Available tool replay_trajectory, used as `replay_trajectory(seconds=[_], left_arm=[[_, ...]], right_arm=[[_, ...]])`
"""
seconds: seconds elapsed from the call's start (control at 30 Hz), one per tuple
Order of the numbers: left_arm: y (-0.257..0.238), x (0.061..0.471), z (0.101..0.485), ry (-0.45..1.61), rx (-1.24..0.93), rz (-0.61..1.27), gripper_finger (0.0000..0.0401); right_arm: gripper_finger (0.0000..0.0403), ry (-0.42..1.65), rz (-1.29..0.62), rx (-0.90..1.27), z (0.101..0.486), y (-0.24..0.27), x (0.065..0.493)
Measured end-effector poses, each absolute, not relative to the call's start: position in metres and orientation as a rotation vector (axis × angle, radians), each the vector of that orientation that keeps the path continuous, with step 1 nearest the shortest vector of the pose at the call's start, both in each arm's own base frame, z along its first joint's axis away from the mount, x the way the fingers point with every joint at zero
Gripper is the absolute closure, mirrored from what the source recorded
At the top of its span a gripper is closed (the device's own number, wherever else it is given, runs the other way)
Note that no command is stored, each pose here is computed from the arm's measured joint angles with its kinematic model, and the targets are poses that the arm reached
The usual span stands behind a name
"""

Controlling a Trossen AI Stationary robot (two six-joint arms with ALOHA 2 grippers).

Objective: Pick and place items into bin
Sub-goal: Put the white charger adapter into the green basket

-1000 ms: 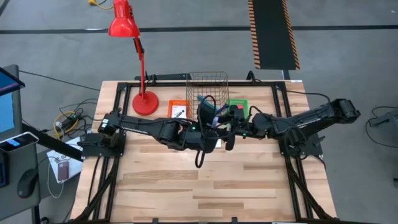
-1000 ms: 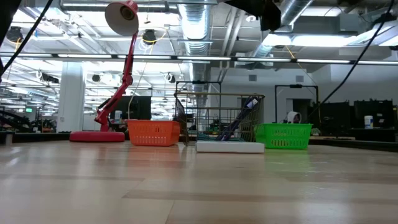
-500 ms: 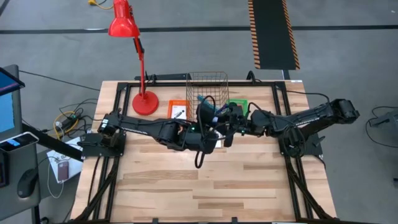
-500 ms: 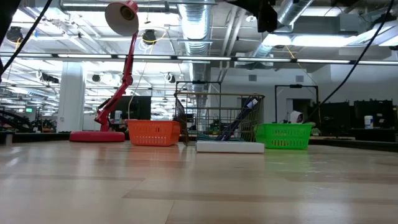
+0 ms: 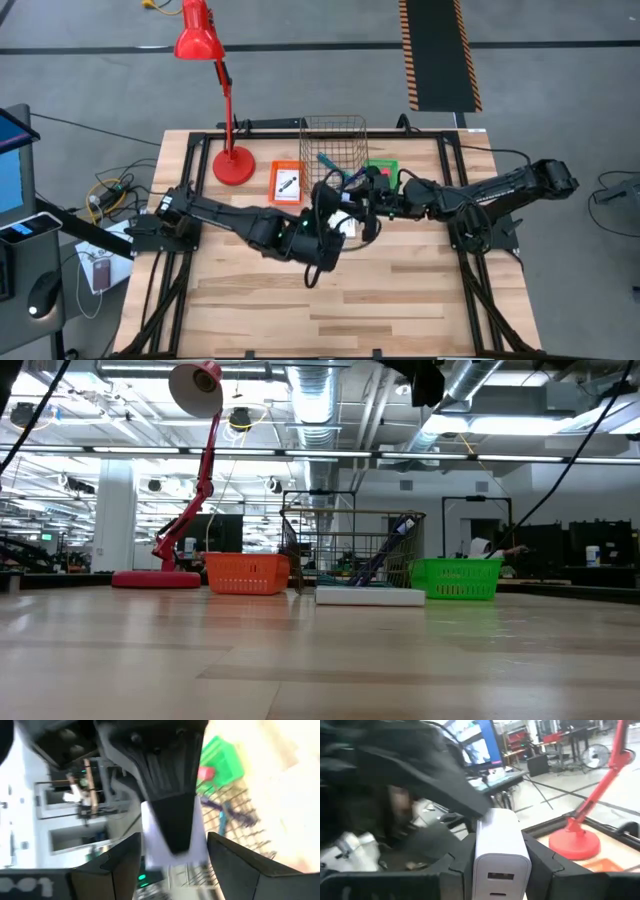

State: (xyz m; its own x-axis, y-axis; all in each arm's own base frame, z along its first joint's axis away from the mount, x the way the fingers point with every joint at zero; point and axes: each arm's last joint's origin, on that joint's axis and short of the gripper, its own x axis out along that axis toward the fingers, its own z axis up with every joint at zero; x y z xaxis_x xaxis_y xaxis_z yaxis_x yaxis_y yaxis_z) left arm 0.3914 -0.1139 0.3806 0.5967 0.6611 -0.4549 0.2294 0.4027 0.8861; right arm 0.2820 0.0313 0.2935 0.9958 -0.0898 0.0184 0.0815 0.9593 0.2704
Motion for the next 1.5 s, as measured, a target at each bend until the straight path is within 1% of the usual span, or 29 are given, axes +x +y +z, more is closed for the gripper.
replay_trajectory(seconds=[0.2,0.3,0.43,0.6,0.8,0.9,1.0,1.1,1.2,1.5], left_arm=[[-0.125,0.380,0.382,0.969,1.282,0.442,0.0187],[-0.124,0.371,0.388,0.961,1.261,0.486,0.0187],[-0.117,0.350,0.406,0.914,1.098,0.474,0.0187],[-0.101,0.316,0.433,0.879,0.816,0.371,0.0186],[-0.076,0.274,0.464,0.846,0.525,0.222,0.0186],[-0.066,0.255,0.478,0.796,0.427,0.198,0.0186],[-0.059,0.238,0.486,0.755,0.384,0.244,0.0186],[-0.054,0.227,0.485,0.730,0.370,0.304,0.0186],[-0.051,0.220,0.477,0.713,0.349,0.324,0.0186],[-0.048,0.209,0.426,0.698,0.342,0.346,0.0186]], right_arm=[[0.0295,0.014,-0.138,0.270,0.288,0.021,0.283],[0.0295,0.056,-0.172,0.264,0.284,0.013,0.283],[0.0295,0.114,-0.239,0.257,0.283,-0.002,0.275],[0.0295,0.200,-0.350,0.252,0.285,-0.023,0.258],[0.0295,0.350,-0.497,0.251,0.284,-0.048,0.227],[0.0295,0.432,-0.596,0.247,0.281,-0.059,0.211],[0.0295,0.514,-0.676,0.252,0.275,-0.067,0.201],[0.0295,0.580,-0.722,0.258,0.269,-0.074,0.196],[0.0295,0.636,-0.748,0.264,0.262,-0.079,0.196],[0.0295,0.850,-0.732,0.325,0.230,-0.093,0.205]])
